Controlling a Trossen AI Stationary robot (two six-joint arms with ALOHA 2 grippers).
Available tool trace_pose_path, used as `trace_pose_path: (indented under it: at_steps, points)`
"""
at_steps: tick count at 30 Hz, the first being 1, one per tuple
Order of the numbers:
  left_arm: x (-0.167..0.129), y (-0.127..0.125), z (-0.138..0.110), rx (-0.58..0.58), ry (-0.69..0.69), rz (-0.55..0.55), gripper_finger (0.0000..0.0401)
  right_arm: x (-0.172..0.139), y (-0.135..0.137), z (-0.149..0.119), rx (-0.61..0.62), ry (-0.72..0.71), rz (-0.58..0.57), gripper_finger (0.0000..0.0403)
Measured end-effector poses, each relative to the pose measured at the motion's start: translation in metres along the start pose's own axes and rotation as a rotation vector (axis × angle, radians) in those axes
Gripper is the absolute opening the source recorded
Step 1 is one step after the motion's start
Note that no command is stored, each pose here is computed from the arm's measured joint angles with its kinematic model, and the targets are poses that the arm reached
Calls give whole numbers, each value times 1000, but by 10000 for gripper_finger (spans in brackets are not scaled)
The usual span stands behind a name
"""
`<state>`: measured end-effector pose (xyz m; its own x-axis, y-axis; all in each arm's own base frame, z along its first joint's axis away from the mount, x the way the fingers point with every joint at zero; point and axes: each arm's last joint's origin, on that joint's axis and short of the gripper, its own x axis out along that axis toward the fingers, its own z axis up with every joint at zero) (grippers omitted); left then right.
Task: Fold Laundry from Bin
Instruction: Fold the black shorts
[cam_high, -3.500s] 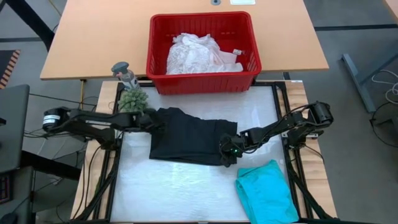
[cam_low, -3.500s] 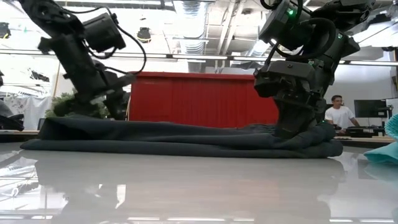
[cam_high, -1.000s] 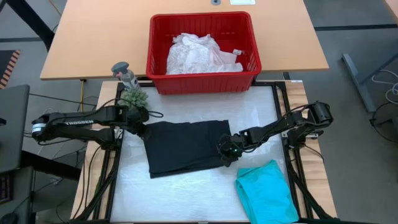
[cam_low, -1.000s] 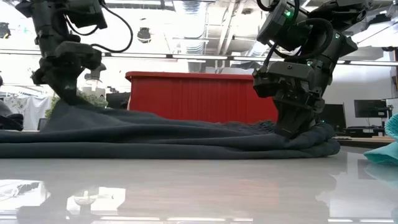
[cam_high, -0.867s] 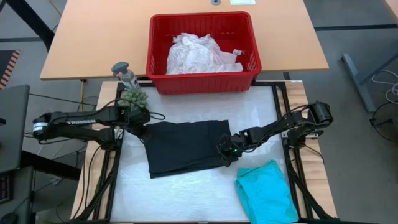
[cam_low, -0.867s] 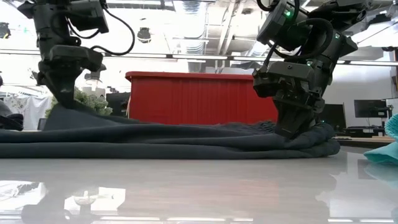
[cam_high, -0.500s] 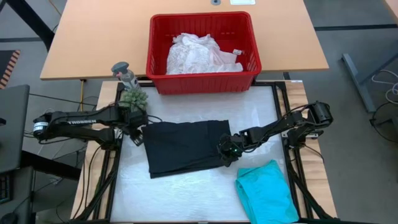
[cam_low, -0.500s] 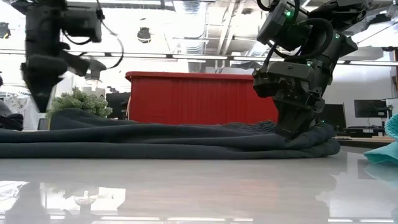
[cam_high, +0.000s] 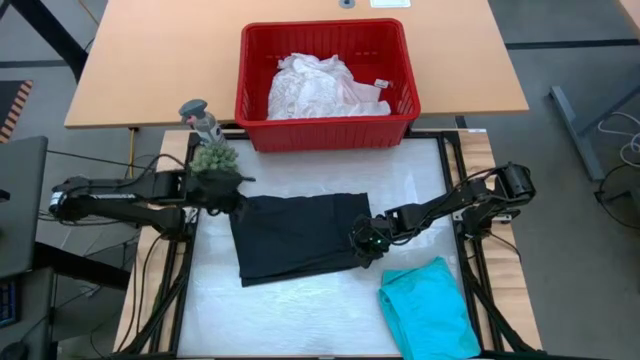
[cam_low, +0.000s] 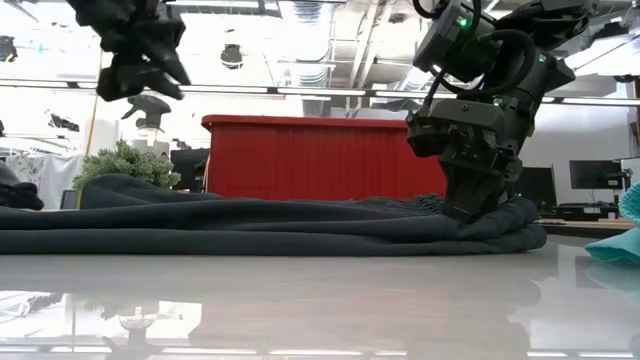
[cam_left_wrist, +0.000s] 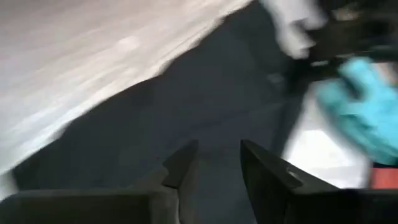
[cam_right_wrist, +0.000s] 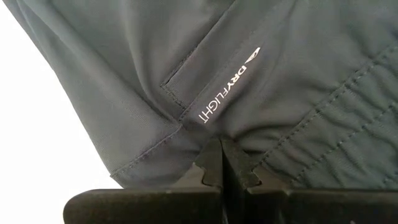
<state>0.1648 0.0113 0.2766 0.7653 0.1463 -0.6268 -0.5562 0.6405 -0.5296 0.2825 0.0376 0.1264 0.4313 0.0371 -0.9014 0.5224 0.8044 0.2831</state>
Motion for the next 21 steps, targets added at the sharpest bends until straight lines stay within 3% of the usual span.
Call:
trace_pose_path:
  at_steps: [10,16,21]
  points:
    - [54,-39,-58,146,71,-54,7,0,-7,6,33,-9,-11,17]
    - [84,-40,-79,176,146,41,4,0,-16,16,130,-32,-18,17]
    - [106,-45,-97,181,218,23,1,0,-19,21,147,-54,-10,17]
